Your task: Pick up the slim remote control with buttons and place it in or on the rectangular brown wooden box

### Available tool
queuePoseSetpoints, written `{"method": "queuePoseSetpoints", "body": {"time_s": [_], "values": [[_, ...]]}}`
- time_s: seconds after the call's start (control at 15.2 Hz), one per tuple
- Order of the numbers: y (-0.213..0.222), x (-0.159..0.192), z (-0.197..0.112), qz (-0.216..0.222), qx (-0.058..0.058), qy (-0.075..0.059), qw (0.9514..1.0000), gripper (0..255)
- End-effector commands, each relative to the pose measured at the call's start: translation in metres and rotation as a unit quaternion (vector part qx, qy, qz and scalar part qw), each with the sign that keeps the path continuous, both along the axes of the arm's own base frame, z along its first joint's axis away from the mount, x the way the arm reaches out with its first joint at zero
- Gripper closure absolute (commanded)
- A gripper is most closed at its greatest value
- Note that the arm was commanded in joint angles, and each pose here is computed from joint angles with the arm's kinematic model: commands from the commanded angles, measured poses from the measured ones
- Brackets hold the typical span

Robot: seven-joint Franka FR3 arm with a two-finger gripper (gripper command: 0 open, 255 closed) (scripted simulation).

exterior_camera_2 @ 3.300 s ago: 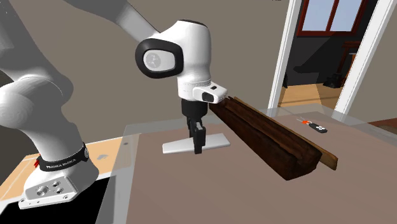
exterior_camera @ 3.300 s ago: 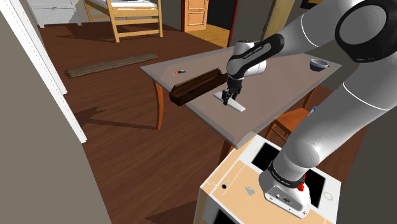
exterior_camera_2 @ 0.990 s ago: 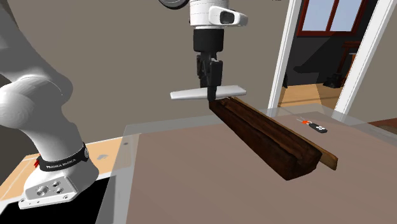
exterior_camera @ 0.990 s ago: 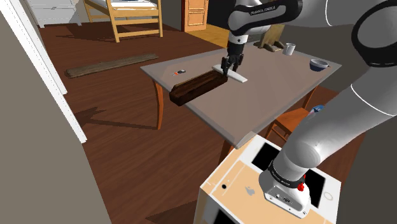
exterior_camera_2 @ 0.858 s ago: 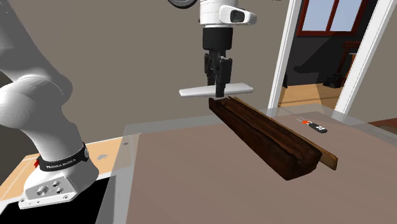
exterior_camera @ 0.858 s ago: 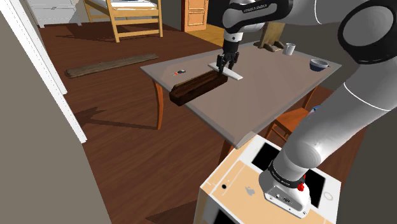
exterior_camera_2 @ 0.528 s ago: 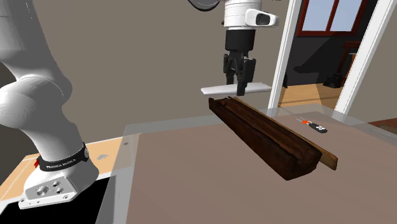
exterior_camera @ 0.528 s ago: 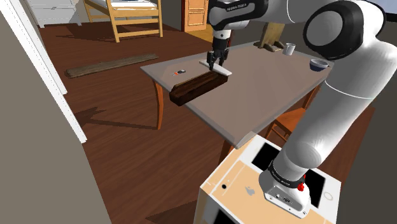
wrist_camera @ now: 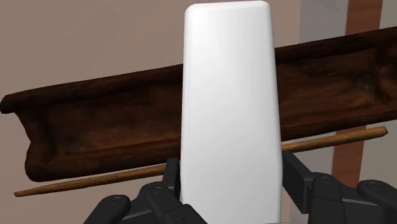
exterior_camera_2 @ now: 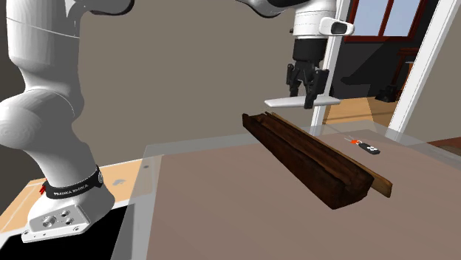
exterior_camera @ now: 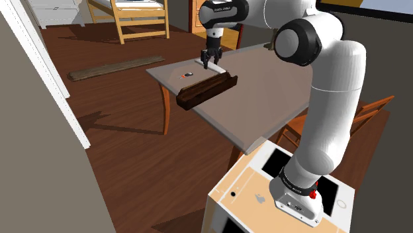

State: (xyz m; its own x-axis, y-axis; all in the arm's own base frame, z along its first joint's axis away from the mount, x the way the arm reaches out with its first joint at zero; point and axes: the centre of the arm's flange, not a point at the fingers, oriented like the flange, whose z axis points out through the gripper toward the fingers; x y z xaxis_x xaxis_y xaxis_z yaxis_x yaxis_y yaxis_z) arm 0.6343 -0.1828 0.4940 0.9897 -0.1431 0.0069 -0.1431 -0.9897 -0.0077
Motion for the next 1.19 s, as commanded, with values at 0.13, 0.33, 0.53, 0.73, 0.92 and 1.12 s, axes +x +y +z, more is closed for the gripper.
{"method": "queuePoseSetpoints", "body": {"time_s": [0.13,0.33,0.53,0.73,0.92,1.12], "values": [[0.001,0.004,-0.02,0.0,0.0,0.0,1.0,255],[0.001,0.004,-0.036,0.0,0.0,0.0,1.0,255],[0.001,0.004,-0.051,0.0,0.0,0.0,1.0,255],[0.001,0.004,-0.066,0.0,0.0,0.0,1.0,255],[0.001,0.004,-0.066,0.0,0.0,0.0,1.0,255],[0.001,0.004,-0.066,0.0,0.0,0.0,1.0,255]]}}
